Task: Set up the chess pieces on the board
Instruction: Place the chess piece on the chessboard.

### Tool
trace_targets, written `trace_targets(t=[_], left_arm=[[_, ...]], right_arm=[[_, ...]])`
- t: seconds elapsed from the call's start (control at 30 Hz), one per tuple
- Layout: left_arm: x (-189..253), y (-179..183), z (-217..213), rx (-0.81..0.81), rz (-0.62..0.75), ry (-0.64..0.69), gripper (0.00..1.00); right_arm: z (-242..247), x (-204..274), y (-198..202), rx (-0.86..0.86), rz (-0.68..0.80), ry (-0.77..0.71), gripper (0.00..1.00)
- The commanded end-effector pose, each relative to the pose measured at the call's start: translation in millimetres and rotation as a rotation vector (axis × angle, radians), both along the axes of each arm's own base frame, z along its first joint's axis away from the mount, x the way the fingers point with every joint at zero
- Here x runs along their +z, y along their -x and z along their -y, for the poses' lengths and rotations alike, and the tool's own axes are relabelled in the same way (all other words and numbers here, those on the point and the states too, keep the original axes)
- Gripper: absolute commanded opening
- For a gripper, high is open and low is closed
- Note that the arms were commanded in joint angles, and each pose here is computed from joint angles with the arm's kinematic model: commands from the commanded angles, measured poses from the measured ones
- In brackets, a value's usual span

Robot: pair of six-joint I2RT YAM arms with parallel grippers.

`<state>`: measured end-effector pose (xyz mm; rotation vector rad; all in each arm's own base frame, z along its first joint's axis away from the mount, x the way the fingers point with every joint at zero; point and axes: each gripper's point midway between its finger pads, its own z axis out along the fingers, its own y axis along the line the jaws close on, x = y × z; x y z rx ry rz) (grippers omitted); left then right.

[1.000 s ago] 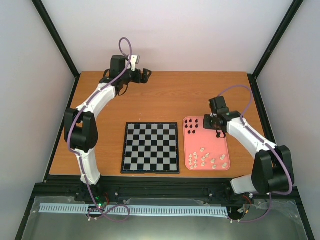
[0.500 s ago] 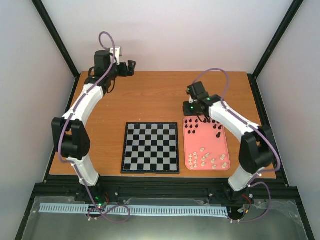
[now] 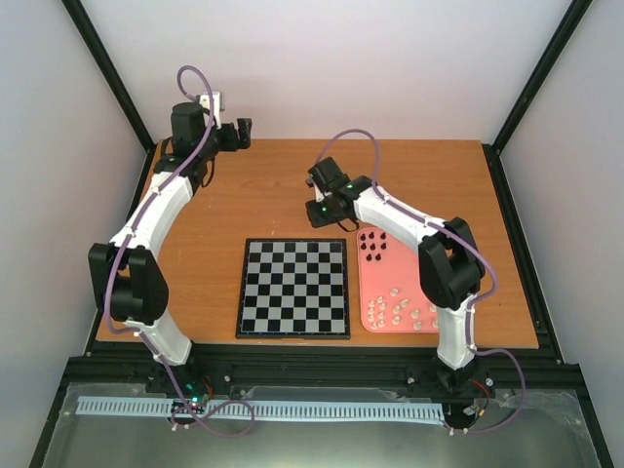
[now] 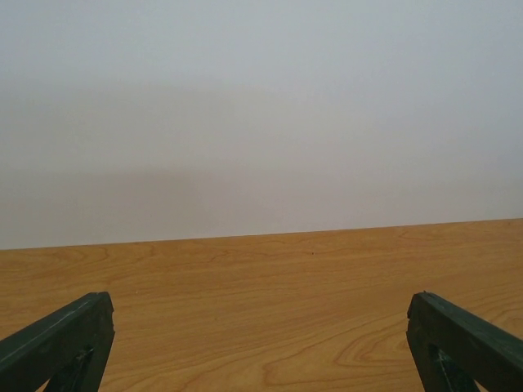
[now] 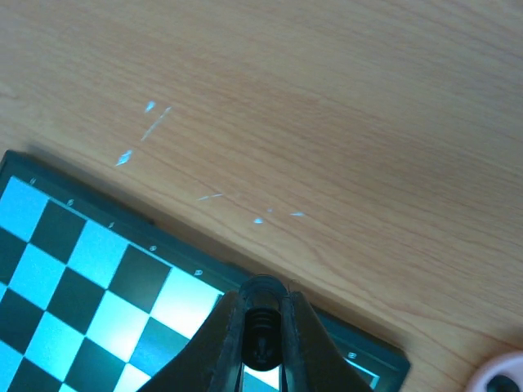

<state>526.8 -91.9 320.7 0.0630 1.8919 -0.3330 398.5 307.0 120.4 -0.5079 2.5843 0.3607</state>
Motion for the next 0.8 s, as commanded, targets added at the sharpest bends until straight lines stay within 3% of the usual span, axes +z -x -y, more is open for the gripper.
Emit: trace_targets(t=[0.0, 0.77], left_arm=[[16.4, 1.7, -8.7, 0.040, 0.041, 0.001, 1.00], [21.9, 8.2, -12.2, 0.046, 0.057, 0.001, 1.00]], right_arm=[[-15.9, -2.6, 13.3, 0.065, -0.032, 0.037, 0.07], [-51.8, -11.8, 37.8, 0.168, -0.056, 0.104, 0.07]])
